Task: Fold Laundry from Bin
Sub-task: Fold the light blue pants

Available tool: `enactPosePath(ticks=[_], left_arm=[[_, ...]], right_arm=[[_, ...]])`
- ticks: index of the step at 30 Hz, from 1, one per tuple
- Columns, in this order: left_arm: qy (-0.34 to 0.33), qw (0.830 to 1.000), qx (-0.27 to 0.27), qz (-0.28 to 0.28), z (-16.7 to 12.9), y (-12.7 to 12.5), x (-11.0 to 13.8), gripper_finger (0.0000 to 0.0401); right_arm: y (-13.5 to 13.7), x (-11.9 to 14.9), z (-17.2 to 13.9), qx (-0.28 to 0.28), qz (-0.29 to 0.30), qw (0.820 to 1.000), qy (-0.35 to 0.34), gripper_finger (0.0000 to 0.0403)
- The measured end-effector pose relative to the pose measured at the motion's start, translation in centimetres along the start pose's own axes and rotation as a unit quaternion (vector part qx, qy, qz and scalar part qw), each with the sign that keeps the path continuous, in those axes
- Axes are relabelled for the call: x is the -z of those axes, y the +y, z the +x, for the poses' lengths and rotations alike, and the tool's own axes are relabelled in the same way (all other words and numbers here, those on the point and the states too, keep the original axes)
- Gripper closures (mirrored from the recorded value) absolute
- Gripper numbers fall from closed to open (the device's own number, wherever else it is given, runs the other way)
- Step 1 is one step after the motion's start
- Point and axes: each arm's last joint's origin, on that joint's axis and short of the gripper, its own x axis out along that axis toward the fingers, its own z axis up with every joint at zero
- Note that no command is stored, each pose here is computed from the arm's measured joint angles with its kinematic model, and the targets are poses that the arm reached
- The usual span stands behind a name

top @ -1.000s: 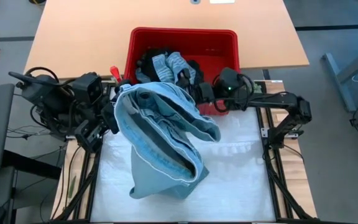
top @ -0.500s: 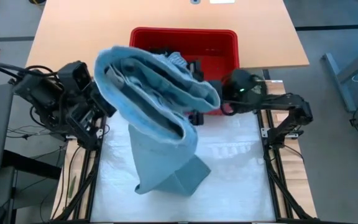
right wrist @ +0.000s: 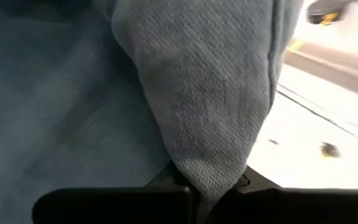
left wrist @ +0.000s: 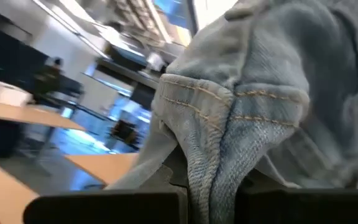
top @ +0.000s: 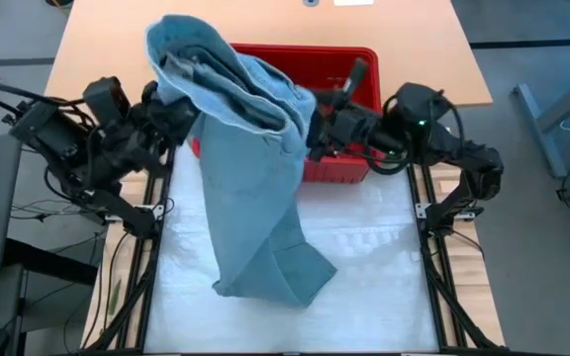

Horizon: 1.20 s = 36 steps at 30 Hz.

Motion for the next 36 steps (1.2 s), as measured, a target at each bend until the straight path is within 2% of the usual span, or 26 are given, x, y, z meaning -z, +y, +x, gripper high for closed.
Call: enactPosePath(ticks=[3, 7, 12, 16, 18, 20, 23, 25, 27, 28, 29, 30, 32, 33, 35, 36], left_arm=[[-0.012, 1.0, -0.002, 0.011, 0.7, 0.7, -0.1, 0.0388], [-0.031, 0.999, 0.037, 0.022, 1.6, 1.6, -0.4, 0.0388], [-0.055, 0.994, 0.088, 0.025, 2.3, 2.3, -0.9, 0.0388], [-0.053, 0.989, 0.133, 0.033, 2.3, 2.4, -1.1, 0.0388], [-0.051, 0.987, 0.145, 0.034, 2.3, 2.4, -1.1, 0.0388], [-0.055, 0.987, 0.145, 0.034, 2.3, 2.4, -1.2, 0.0388], [-0.064, 0.987, 0.143, 0.034, 1.9, 2.5, -2.3, 0.0388], [-0.068, 0.987, 0.142, 0.033, 1.7, 2.7, -2.7, 0.0388], [-0.066, 0.987, 0.139, 0.036, 1.7, 2.8, -2.8, 0.0388], [-0.06, 0.988, 0.139, 0.039, 1.7, 2.8, -2.6, 0.0388], [-0.054, 0.988, 0.139, 0.041, 1.7, 2.8, -2.5, 0.0388], [-0.051, 0.988, 0.139, 0.042, 1.7, 2.8, -2.4, 0.0388], [-0.043, 0.988, 0.139, 0.046, 1.6, 2.9, -2.4, 0.0388], [-0.037, 0.988, 0.138, 0.048, 1.6, 2.9, -2.4, 0.0388], [-0.032, 0.989, 0.134, 0.047, 1.6, 3.0, -2.3, 0.0388], [-0.034, 0.99, 0.128, 0.046, 1.6, 3.0, -2.3, 0.0388]], right_arm=[[-1.4, -1.2, -0.8, 0.05, -0.045, 0.998, 0.01, 0.0364], [-2.4, -3.7, -2.6, 0.066, -0.014, 0.997, -0.034, 0.0364], [-1.1, -7.3, -5.3, 0.025, 0.012, 0.994, -0.108, 0.0364], [0.6, -8.9, -6.4, -0.038, 0.118, 0.982, -0.144, 0.0364], [1.9, -9.0, -6.1, -0.062, 0.119, 0.982, -0.13, 0.0364], [3.0, -8.6, -4.9, -0.036, 0.069, 0.993, -0.086, 0.0364], [2.9, -7.4, -2.7, 0.066, -0.022, 0.998, 0.001, 0.0364], [1.4, -6.4, -1.7, 0.136, -0.031, 0.99, 0.031, 0.0364], [-0.2, -5.6, -1.4, 0.176, 0.001, 0.984, 0.036, 0.0364], [-0.5, -5.4, -1.6, 0.167, 0.026, 0.985, 0.034, 0.0364], [-0.4, -5.5, -1.8, 0.134, 0.05, 0.989, 0.026, 0.0364], [0.0, -5.6, -2.3, 0.074, 0.063, 0.995, 0.009, 0.0364], [1.3, -5.6, -3.1, -0.052, 0.042, 0.997, -0.024, 0.0364], [1.7, -5.5, -3.1, -0.068, 0.012, 0.997, -0.014, 0.0364], [1.4, -5.2, -2.3, -0.003, -0.033, 0.998, 0.044, 0.0364], [0.5, -5.0, -1.9, 0.042, -0.025, 0.997, 0.059, 0.0364]])
